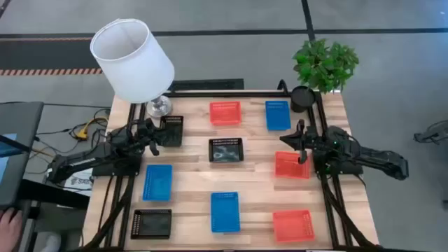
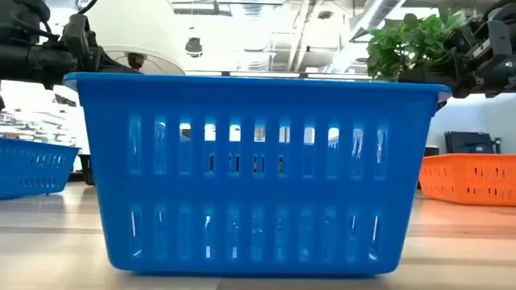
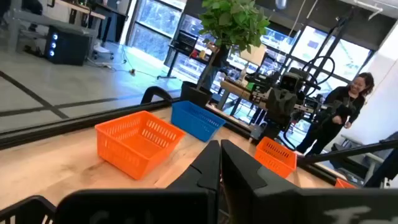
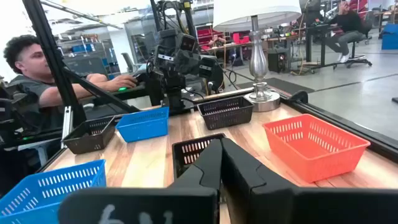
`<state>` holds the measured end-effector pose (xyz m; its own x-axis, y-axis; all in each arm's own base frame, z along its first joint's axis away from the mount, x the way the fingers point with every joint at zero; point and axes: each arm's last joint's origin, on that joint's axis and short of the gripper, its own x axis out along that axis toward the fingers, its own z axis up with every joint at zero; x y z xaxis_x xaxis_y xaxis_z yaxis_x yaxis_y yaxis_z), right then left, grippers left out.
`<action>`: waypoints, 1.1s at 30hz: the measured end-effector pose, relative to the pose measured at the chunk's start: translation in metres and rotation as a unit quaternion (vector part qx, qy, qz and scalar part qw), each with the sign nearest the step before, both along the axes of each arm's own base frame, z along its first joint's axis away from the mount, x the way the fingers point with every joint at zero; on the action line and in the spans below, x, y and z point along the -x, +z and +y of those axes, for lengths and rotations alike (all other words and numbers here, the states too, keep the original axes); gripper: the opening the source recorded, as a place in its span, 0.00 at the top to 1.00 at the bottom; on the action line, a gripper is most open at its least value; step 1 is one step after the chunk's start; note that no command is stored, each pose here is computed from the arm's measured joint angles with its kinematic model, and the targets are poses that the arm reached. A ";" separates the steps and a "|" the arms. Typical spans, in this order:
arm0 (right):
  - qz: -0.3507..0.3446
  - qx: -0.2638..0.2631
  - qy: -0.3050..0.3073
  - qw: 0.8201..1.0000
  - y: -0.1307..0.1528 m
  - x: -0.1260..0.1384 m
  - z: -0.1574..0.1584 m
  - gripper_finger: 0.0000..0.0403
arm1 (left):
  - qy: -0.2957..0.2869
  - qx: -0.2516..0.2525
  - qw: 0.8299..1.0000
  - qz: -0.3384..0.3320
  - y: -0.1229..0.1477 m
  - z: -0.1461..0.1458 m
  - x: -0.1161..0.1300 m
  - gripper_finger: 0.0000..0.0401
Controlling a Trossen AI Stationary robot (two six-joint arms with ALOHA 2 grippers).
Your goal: Stack baskets by color
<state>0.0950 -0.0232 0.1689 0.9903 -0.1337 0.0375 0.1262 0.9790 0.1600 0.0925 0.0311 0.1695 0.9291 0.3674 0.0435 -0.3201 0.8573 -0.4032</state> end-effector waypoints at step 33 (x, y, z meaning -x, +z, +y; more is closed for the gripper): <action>0.012 0.019 -0.022 1.000 0.079 -0.013 -0.005 0.92 | -0.041 -0.113 0.986 0.117 0.081 0.004 -0.021 0.55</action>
<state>0.1081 -0.0281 0.2478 0.9840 -0.1768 0.0205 0.1731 0.9776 0.1196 0.1131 0.0353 0.2503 0.9494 0.2969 -0.1026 -0.3082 0.9434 -0.1222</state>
